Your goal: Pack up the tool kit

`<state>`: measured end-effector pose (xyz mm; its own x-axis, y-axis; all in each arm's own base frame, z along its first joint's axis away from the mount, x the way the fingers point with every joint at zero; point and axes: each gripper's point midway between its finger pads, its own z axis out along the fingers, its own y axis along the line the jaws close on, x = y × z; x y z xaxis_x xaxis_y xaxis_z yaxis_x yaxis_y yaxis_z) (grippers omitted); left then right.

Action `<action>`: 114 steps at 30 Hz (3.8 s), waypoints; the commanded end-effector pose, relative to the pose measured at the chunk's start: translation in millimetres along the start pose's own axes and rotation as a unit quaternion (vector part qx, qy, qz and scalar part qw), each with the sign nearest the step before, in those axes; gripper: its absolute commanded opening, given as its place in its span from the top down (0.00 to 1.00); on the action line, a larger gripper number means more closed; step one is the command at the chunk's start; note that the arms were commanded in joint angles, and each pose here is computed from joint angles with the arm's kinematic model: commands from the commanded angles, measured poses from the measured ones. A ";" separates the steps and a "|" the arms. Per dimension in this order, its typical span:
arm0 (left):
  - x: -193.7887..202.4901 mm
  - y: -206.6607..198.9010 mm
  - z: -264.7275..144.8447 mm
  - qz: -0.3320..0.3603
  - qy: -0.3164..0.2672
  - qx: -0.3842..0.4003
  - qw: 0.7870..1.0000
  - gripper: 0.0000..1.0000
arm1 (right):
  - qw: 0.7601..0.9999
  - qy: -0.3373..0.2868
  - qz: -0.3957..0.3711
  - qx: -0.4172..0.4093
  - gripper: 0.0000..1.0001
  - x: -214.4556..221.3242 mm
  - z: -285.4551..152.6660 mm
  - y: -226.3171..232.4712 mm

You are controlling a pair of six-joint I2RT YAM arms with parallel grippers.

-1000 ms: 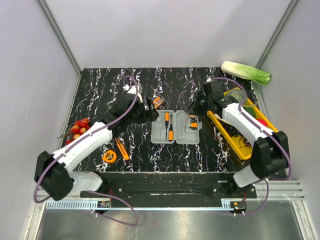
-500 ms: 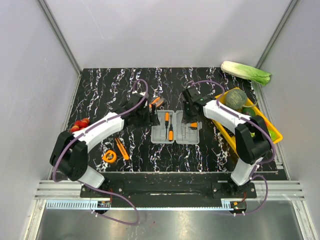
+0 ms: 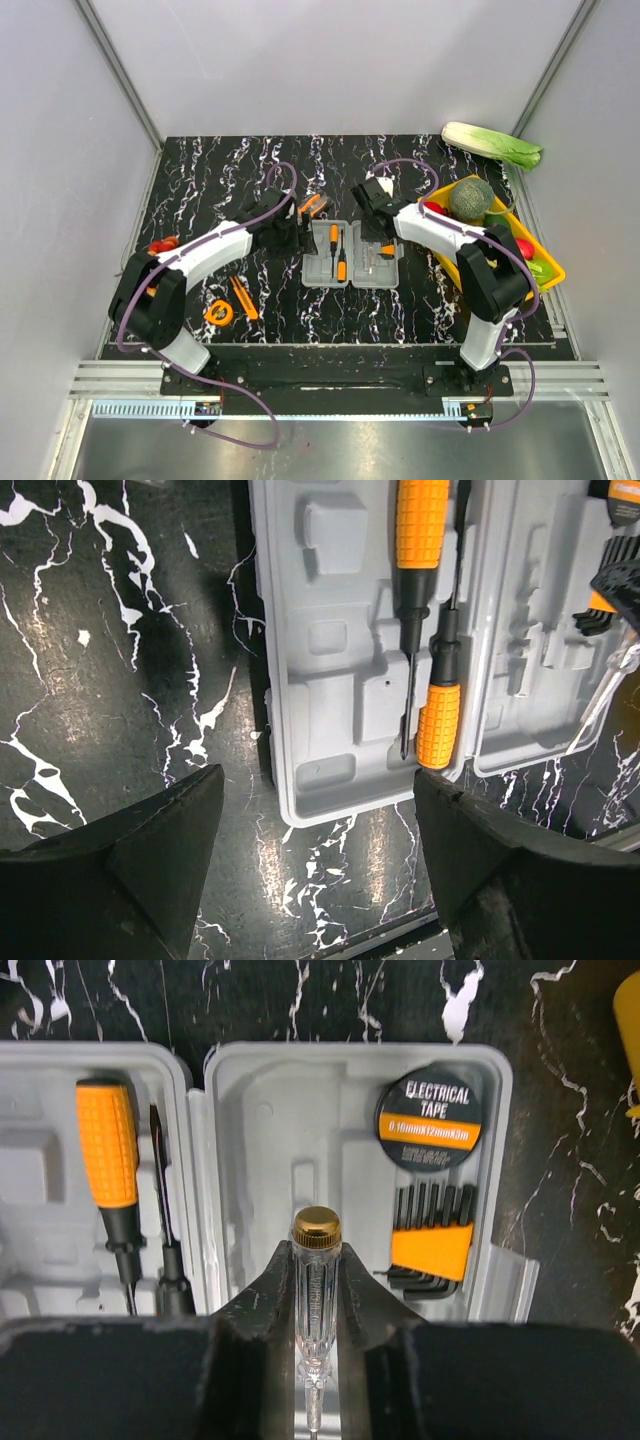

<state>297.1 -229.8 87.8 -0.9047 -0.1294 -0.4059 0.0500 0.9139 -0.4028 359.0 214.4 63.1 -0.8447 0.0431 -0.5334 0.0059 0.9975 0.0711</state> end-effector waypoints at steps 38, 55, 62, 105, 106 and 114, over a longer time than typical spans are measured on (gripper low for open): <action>-14.6 -0.3 4.8 -0.017 0.006 0.020 1.000 0.21 | 0.998 -0.045 -0.017 0.043 0.77 5.1 25.8 -8.7; -25.4 -8.9 6.2 -0.021 0.000 0.034 0.999 0.23 | 0.999 -0.015 0.004 0.039 0.94 12.5 4.3 -10.9; -61.9 -31.9 -9.7 -0.003 -0.045 0.058 0.997 0.23 | 0.998 -0.064 0.022 0.013 0.81 -26.1 -30.1 1.6; -40.7 -137.9 146.3 0.112 0.008 0.087 0.990 0.71 | 0.993 0.055 0.077 -0.069 0.97 76.5 -17.1 2.4; -40.2 -137.0 148.3 0.113 0.010 0.084 0.990 0.72 | 0.993 0.057 0.075 -0.068 0.98 77.6 -15.9 2.0; -31.3 -126.3 160.1 0.125 0.023 0.056 0.990 0.92 | 0.994 0.058 0.075 -0.059 1.00 80.4 -14.3 -2.3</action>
<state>382.1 -409.8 37.3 -0.8861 0.0746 -0.4576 0.3065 0.8347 -0.4575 278.0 213.3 30.9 -0.9003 0.1836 -0.3946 0.0837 0.9628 0.2570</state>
